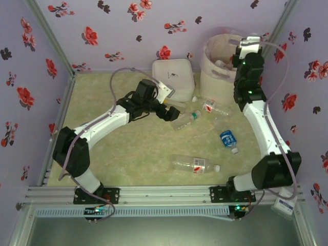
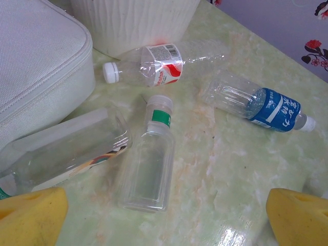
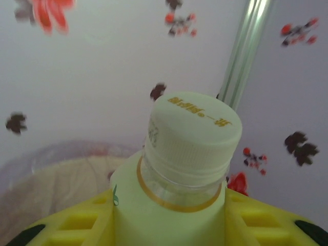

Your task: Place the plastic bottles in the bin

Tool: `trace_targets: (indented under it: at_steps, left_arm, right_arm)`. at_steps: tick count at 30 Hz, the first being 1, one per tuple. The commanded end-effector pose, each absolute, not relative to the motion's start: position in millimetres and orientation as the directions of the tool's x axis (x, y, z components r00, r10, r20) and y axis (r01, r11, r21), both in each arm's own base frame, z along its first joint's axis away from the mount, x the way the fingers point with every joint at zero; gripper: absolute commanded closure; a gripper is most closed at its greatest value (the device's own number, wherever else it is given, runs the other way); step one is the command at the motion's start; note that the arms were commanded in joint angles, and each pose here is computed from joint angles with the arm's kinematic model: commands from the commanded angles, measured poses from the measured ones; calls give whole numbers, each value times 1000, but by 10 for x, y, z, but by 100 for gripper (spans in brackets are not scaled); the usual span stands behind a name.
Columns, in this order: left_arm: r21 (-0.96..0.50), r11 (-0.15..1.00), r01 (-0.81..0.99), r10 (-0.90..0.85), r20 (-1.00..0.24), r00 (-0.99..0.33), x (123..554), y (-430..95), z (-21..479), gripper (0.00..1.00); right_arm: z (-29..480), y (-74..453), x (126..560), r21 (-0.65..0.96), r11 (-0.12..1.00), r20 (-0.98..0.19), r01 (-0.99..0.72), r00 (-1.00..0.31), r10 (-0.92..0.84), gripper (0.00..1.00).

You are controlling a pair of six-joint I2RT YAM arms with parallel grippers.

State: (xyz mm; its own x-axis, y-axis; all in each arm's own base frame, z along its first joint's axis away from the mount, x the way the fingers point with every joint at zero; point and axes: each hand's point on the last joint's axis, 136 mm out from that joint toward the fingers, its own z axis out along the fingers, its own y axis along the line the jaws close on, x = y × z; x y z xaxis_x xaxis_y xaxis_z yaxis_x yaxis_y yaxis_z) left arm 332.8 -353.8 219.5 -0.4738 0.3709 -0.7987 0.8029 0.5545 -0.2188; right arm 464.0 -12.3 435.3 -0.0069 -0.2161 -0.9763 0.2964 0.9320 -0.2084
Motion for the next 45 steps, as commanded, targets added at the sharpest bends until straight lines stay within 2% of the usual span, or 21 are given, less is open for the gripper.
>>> trace_targets:
  at_steps: [1, 8, 14, 22, 27, 34, 36, 45]
  left_arm:
    - [-220, 568, 793, 360, -800, -480, 3311, -3477, 2275, 0]
    - [-230, 576, 784, 357, -792, -495, 3319, -3477, 2218, 0]
    - [-229, 578, 783, 373, -779, -503, 3315, -3468, 2168, 0]
    - [-225, 589, 776, 401, -752, -523, 3290, -3426, 2052, 0]
    - [-227, 592, 773, 415, -736, -534, 3279, -3412, 1985, 0]
    - [-228, 593, 772, 440, -711, -548, 3216, -3359, 1910, 0]
    - [-229, 593, 772, 445, -705, -551, 3187, -3350, 1892, 0]
    - [-233, 583, 778, 455, -700, -551, 3163, -3404, 1854, 0]
  right_arm:
    - [4270, -219, 4706, -229, 906, -970, 355, -8, -242, 90]
    - [3628, -225, 5085, -222, 931, -965, 288, -199, -169, 88]
    - [3194, -342, 5369, -181, 949, -907, 259, -418, -59, 79]
    - [2746, -409, 5570, -104, 970, -760, 222, -646, 67, 56]
    - [2772, -359, 5675, -21, 977, -760, 210, -638, 121, 28]
    - [3068, -318, 5747, 35, 981, -779, 189, -610, 145, 6]
    - [3223, -276, 5716, 64, 982, -798, 179, -582, 158, 1]
    - [3884, 21, 5451, 187, 978, -852, 94, -480, 209, 1]
